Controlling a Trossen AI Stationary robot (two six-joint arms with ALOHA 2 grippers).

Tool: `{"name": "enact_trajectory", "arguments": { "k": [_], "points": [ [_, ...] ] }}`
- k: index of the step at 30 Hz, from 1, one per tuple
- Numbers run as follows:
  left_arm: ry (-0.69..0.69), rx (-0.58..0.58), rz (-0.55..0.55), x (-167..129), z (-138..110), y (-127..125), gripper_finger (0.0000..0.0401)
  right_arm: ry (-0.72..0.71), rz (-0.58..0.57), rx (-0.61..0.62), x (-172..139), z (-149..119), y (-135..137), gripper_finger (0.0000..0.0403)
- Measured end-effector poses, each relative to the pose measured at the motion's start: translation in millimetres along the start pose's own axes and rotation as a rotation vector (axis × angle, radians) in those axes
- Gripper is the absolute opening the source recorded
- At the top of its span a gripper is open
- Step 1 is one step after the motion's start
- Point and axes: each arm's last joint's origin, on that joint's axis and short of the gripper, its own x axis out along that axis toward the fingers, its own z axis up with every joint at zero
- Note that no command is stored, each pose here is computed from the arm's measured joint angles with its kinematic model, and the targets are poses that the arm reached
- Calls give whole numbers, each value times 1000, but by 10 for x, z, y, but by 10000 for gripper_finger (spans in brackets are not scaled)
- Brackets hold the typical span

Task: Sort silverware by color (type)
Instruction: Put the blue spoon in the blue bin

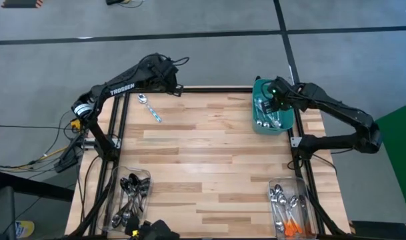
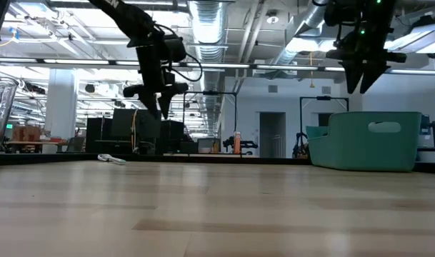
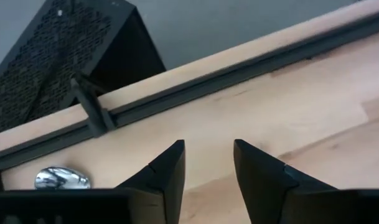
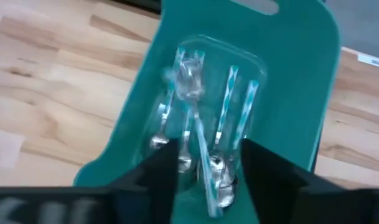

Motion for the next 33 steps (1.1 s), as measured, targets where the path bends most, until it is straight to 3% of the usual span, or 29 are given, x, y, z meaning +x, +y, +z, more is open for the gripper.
{"name": "enact_trajectory", "arguments": {
  "k": [3,6,11,15,20,27,33],
  "points": [
    [-18,-28,11,78,-32,18,142,-1,-7,15,9,16,-23,238],
    [-5,-57,52,162,-92,80,167,-3,-12,30,16,28,-40,272],
    [21,-160,103,315,-176,241,197,-22,4,64,13,44,-20,280],
    [18,-280,202,427,-275,369,199,-49,29,78,8,67,8,280],
    [44,-425,249,522,-400,460,197,-59,65,91,5,86,31,281],
    [122,-437,218,494,-460,441,197,-36,104,105,4,83,44,281],
    [244,-319,311,373,-595,503,197,-17,144,88,-10,60,82,281]
  ]
}}
